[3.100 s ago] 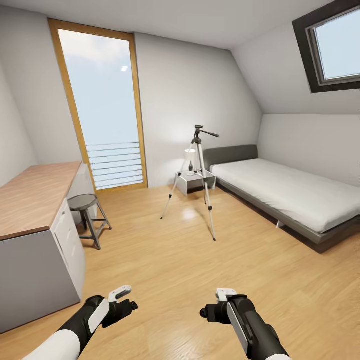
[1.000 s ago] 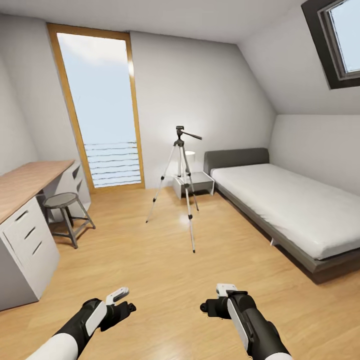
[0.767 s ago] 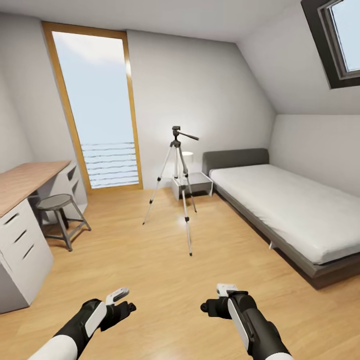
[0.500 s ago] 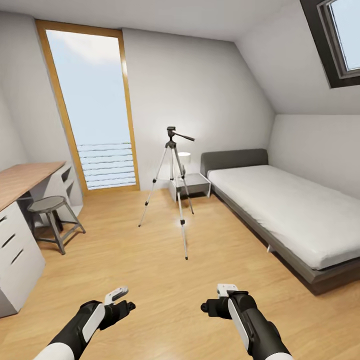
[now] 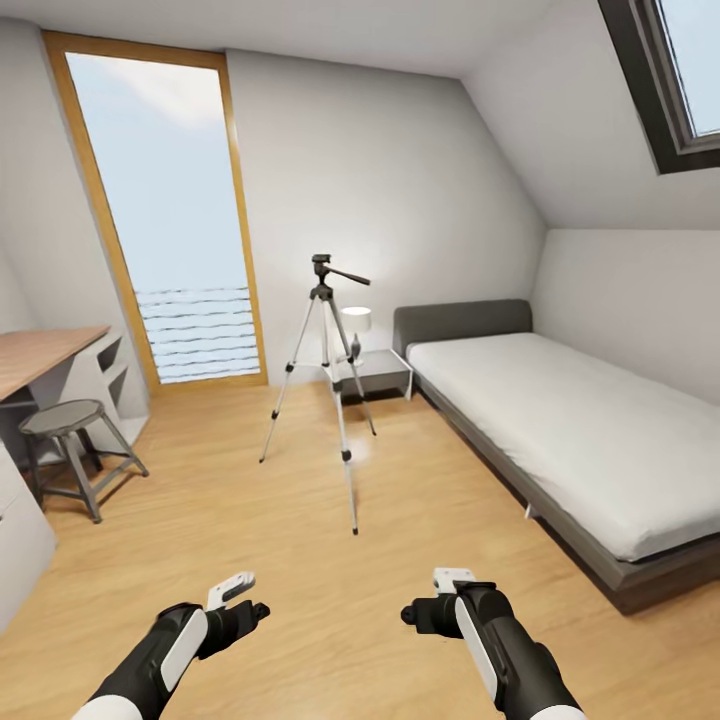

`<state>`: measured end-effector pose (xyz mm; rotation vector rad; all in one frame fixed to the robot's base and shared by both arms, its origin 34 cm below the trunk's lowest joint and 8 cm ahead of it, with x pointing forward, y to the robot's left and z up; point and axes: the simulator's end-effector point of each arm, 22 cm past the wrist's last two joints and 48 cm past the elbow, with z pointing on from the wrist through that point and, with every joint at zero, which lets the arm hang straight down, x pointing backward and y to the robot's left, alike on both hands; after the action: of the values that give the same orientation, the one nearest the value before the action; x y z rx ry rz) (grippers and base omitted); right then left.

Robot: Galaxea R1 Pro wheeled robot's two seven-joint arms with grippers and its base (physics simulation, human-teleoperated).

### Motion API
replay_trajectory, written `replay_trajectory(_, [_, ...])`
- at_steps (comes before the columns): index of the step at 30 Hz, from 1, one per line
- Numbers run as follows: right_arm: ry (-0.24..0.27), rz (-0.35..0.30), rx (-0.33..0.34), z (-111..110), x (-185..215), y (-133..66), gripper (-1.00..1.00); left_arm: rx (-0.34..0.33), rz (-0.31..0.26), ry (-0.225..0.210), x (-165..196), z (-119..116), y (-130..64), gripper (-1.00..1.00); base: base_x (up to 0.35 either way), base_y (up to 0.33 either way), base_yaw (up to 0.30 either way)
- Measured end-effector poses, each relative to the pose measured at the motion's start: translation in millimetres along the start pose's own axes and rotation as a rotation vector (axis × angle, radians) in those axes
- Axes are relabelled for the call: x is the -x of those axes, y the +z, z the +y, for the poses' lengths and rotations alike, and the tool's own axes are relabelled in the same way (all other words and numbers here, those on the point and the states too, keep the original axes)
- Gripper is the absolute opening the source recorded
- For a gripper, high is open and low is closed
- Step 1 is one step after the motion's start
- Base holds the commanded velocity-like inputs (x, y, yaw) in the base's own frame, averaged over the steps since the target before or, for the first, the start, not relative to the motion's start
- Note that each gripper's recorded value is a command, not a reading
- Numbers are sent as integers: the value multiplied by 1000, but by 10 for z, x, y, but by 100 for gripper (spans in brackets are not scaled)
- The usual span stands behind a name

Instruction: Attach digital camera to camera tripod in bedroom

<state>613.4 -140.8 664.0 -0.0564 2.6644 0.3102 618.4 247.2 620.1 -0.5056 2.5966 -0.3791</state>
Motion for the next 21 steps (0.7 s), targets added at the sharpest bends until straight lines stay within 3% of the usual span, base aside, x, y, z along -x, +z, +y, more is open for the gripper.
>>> replay_trajectory(12, [-3,-1,0,6,7,-4,100,-7,-5,-22,18,19,-11,100,233,-258,62])
replay_trajectory(21, [-4,-2,-3,1,16,-7,100,-38,-22,-123,21,108,-48,100,233,-259,238])
